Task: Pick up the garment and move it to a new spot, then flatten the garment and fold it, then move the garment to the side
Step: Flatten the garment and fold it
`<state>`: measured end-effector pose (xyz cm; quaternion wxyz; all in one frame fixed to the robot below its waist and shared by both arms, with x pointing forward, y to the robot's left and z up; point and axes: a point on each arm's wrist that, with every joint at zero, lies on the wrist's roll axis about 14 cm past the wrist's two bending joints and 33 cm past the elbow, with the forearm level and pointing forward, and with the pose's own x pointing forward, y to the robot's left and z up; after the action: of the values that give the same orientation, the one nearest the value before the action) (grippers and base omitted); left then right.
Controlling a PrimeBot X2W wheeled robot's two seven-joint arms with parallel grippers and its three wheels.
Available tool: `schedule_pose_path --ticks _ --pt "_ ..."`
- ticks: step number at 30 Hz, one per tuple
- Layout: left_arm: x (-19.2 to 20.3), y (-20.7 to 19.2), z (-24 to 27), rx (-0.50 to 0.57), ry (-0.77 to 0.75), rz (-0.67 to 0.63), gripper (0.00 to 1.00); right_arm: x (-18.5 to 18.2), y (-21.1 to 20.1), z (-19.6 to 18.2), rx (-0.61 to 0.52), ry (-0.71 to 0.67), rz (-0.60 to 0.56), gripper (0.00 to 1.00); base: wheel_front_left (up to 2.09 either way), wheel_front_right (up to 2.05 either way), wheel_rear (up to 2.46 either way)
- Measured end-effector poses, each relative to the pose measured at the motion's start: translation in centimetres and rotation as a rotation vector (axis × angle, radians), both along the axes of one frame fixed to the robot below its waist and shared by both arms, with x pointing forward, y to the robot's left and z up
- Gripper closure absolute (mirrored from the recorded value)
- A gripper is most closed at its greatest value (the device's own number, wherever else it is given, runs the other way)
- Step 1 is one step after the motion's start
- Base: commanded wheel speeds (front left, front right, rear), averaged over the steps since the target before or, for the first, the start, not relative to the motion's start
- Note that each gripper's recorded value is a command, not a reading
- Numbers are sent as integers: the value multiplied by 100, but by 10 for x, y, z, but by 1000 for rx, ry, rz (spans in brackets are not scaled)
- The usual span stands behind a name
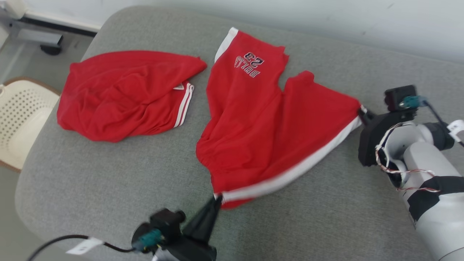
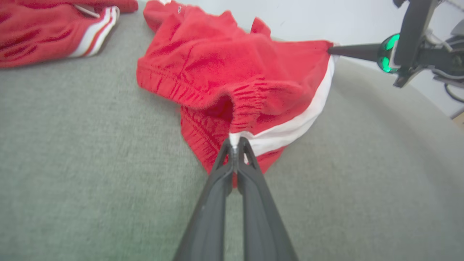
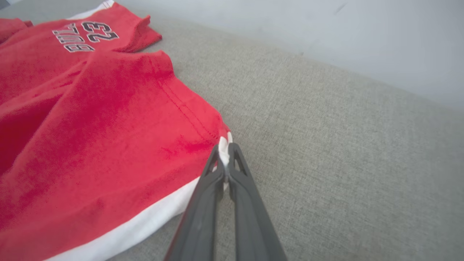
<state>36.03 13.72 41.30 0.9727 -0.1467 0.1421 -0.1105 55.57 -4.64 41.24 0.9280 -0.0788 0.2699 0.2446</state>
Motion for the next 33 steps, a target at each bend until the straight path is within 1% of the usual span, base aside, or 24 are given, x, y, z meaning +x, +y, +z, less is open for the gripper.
schedule_pose_path --ticks 2,5,7,11,14,17,20,21,23,29,31,32,33 --pt "12 4 23 -36 -73 28 100 6 -3 20 60 -60 -32 100 0 0 0" --pt "26 9 59 -89 -183 60 100 5 3 52 217 -120 -72 100 0 0 0" --pt "35 12 88 -155 -265 83 100 2 5 74 287 -160 -77 100 0 0 0" --pt "46 19 134 -192 -394 62 100 6 -20 141 422 -316 -121 100 0 0 0" --pt "59 16 179 -214 -497 5 100 0 -38 193 517 -442 -141 100 0 0 0" --pt "69 15 224 -236 -579 -51 100 -13 -54 236 562 -556 -144 100 0 0 0" --pt "77 9 268 -289 -647 -107 100 -28 -68 278 603 -664 -149 100 0 0 0" --pt "79 7 280 -320 -655 -126 100 -33 -73 290 607 -700 -153 100 0 0 0" --pt "83 -6 310 -332 -684 -194 100 -47 -86 315 593 -770 -161 100 0 0 0" --pt "88 -42 339 -402 -674 -313 100 -69 -107 342 534 -831 -188 100 0 0 0" --pt "89 -48 341 -413 -665 -327 100 -70 -113 344 527 -833 -202 100 0 0 0" --pt "95 -60 343 -454 -637 -349 100 -69 -124 343 515 -822 -235 100 0 0 0" --pt "95 -60 343 -454 -637 -349 100 -69 -124 343 515 -822 -235 100 0 0 0"
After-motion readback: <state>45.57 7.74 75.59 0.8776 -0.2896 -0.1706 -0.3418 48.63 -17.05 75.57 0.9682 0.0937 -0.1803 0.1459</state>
